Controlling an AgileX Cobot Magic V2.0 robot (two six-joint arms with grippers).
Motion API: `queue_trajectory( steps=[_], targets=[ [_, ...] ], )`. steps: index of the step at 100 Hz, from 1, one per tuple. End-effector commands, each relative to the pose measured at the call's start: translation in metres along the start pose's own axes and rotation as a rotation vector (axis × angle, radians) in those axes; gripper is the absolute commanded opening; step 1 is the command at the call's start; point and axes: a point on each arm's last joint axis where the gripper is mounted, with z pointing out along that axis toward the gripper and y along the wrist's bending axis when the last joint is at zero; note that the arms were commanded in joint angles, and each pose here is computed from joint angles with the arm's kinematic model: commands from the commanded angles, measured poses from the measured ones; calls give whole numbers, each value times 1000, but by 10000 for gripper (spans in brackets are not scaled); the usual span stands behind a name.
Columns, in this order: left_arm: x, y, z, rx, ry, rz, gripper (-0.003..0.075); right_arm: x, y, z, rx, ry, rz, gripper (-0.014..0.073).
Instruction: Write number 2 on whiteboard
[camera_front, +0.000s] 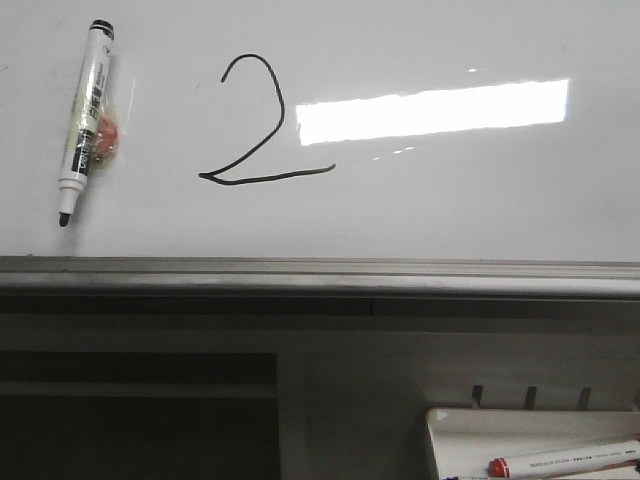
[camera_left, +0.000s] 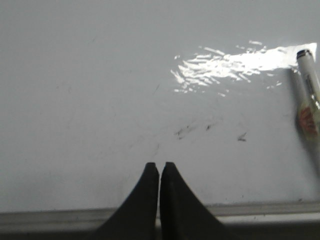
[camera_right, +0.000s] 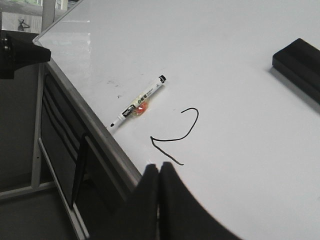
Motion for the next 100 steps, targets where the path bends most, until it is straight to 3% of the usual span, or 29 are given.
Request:
queue_trajectory(
  steps=[1,18,100],
  targets=[
    [1,0,-2,-4,-83,-15,-20,-14,-4,-1,28,-90,-18,-60],
    [23,0,-4,-11,166,-20,-20,-14,-4,-1,28,-90,-18,-60],
    [21,0,-3,-11,148,-20,-20,-14,-4,-1,28,-90,-18,-60]
  ],
)
